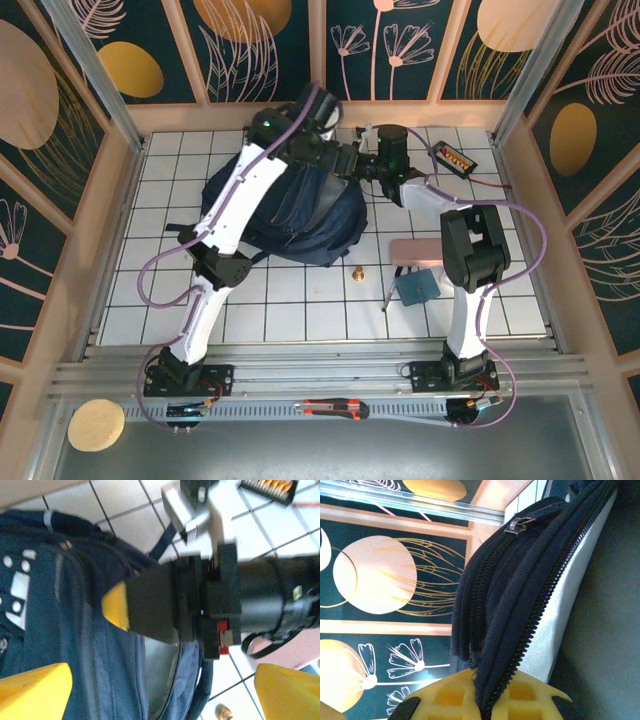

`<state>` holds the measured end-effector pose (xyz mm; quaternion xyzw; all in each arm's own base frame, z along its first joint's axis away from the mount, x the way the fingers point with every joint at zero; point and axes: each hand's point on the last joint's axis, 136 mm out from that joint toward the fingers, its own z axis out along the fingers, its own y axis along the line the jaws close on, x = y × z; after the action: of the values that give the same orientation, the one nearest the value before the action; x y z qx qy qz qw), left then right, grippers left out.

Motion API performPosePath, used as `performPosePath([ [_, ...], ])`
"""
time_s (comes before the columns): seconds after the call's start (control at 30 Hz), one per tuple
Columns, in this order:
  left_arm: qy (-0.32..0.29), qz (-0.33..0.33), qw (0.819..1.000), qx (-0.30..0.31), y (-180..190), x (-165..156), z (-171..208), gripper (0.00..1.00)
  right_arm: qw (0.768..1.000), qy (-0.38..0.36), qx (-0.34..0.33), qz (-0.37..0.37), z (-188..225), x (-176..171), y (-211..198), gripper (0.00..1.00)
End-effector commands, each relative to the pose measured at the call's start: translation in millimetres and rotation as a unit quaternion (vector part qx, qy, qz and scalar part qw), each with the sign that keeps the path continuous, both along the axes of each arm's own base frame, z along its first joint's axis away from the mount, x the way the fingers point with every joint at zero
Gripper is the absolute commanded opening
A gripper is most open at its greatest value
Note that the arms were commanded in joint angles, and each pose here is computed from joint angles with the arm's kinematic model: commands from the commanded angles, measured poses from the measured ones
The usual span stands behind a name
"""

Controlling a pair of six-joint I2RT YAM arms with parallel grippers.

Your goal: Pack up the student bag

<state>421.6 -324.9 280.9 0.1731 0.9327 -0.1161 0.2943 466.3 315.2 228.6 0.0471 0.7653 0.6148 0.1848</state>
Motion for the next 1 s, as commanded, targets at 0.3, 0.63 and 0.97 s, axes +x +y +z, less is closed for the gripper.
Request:
performPosePath([
  [0.3, -0.026, 0.109, 0.986, 0.126, 73, -22, -43, 0.93, 0.996, -0.072, 0.057, -0.006, 82, 15, 11, 0.0],
  [0.63, -0.057, 0.135, 0.972, 0.186, 79, 5, -67, 0.94, 0.995, -0.049, 0.079, 0.019, 86, -17, 30, 0.0],
  [0.97, -0.028, 0.152, 0.973, 0.171, 112, 13, -82, 0.05, 0.995, -0.054, 0.08, 0.019, 98, -26, 26, 0.0],
])
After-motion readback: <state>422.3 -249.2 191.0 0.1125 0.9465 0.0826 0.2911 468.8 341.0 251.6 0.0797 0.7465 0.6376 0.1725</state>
